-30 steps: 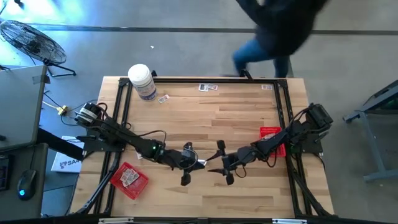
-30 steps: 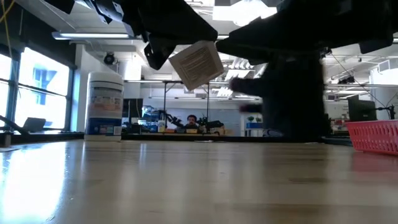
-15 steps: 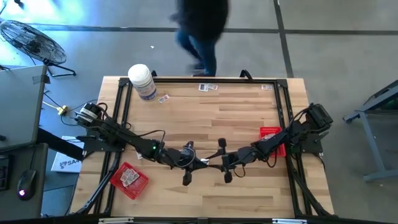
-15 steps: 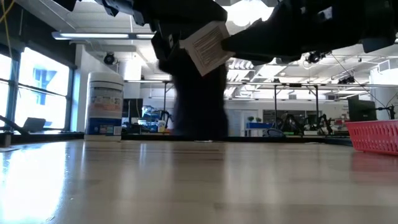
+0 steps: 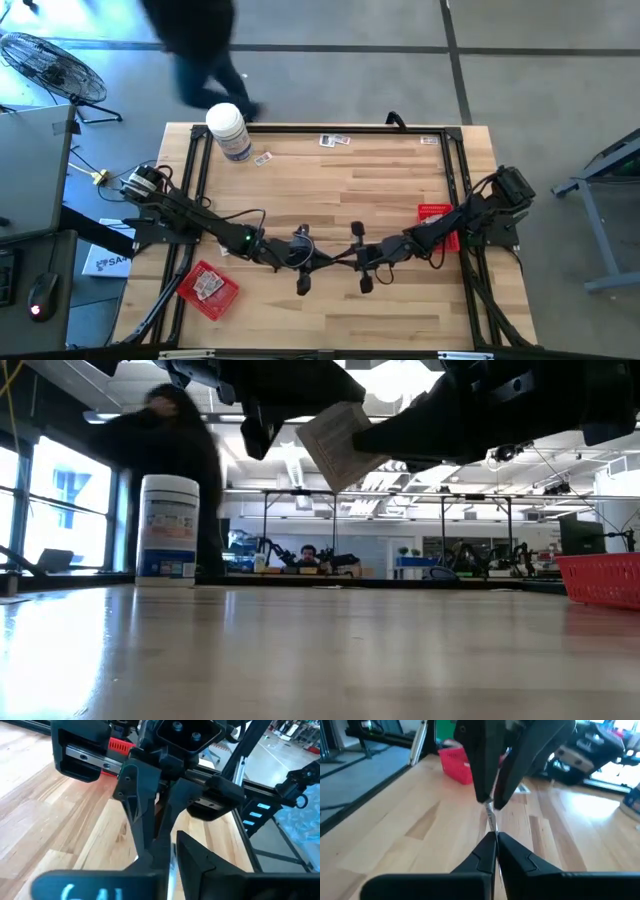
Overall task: Pick & Place First Aid Supplies
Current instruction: Put the towelette pack into the right red bin
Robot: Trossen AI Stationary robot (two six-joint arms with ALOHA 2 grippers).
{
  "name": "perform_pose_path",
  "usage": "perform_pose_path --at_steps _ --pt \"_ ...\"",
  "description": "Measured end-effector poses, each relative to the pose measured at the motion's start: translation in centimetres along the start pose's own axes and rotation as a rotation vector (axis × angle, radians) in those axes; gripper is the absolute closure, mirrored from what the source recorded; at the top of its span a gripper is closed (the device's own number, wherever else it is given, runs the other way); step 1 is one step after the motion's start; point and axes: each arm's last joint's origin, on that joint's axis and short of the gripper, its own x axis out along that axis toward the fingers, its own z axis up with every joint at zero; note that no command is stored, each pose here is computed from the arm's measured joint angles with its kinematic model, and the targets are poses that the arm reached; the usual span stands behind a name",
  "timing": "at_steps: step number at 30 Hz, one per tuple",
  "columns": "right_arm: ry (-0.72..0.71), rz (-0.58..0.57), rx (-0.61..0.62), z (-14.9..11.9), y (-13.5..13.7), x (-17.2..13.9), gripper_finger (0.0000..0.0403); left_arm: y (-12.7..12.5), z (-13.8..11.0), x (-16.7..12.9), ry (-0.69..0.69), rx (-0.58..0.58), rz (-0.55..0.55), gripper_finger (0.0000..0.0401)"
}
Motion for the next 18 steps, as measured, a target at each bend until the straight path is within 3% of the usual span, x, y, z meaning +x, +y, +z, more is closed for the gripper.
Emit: perform_pose_path --at_steps 4,9,18 --pt "0.06 -0.032 0.044 0.8 -0.3 -1.1 0.0399 0.0 1.2 -1.3 0.013 0.027 -0.006 0.0328" --pt "0.234 -0.176 0.108 2.5 -1.4 -5.1 0.0397 0.2 3.2 -4.2 0.059 0.084 0.008 0.0281" --pt "0.691 -0.447 0.332 5.2 -4.6 -13.8 0.0401 -0.1 2.0 -6.8 0.178 0.131 0.179 0.027"
